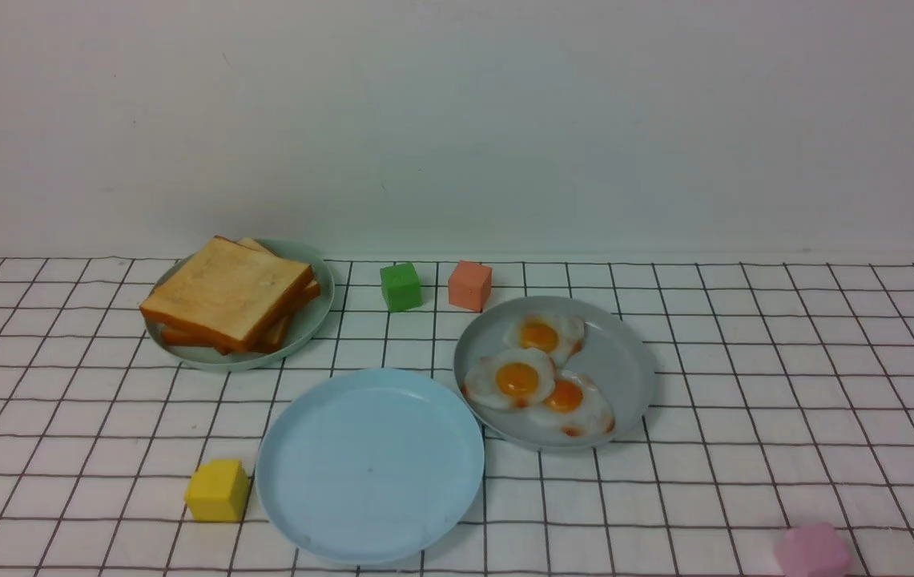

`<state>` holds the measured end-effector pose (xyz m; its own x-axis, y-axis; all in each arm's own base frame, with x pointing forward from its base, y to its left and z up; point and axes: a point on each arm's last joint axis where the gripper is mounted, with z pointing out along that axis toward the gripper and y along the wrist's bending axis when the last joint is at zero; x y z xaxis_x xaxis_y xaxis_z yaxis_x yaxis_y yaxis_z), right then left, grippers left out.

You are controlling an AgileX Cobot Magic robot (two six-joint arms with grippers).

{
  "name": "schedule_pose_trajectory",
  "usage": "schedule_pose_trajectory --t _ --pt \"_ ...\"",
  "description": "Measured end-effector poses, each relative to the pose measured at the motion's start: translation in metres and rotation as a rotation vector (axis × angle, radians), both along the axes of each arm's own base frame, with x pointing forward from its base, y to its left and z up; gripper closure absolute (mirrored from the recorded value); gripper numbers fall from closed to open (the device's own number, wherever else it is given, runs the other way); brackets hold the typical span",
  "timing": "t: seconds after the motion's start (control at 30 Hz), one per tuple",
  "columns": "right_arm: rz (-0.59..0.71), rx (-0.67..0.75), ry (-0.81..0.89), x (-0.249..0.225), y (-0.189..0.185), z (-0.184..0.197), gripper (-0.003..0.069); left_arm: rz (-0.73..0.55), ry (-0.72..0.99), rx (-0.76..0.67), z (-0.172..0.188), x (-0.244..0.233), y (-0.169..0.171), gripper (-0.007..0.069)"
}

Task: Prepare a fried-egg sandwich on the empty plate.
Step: Use the left arm to grab a slice of bread

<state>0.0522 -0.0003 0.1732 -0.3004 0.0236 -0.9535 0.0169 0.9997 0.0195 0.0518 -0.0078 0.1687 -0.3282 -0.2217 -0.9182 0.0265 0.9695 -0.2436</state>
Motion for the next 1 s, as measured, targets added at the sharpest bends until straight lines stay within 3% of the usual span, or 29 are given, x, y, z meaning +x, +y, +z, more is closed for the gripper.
schedule_pose_trajectory --t 0.73,0.83,0.9,0.93,1.0 --pt "0.000 0.000 0.000 0.000 0.000 0.000 0.0621 -0.005 -0.012 0.082 0.000 0.000 0.002 0.0387" --pt "0.000 0.000 0.000 0.000 0.000 0.000 0.0621 0.013 -0.071 -0.059 0.007 0.002 0.000 0.0387" --pt "0.000 0.000 0.000 0.000 0.000 0.000 0.0621 0.043 -0.114 -0.281 0.013 0.003 -0.002 0.0387" --pt "0.000 0.000 0.000 0.000 0.000 0.000 0.0621 0.046 -0.118 -0.302 0.014 0.003 -0.003 0.0387" --pt "0.000 0.000 0.000 0.000 0.000 0.000 0.0621 0.082 -0.160 -0.557 0.021 0.004 -0.003 0.0387"
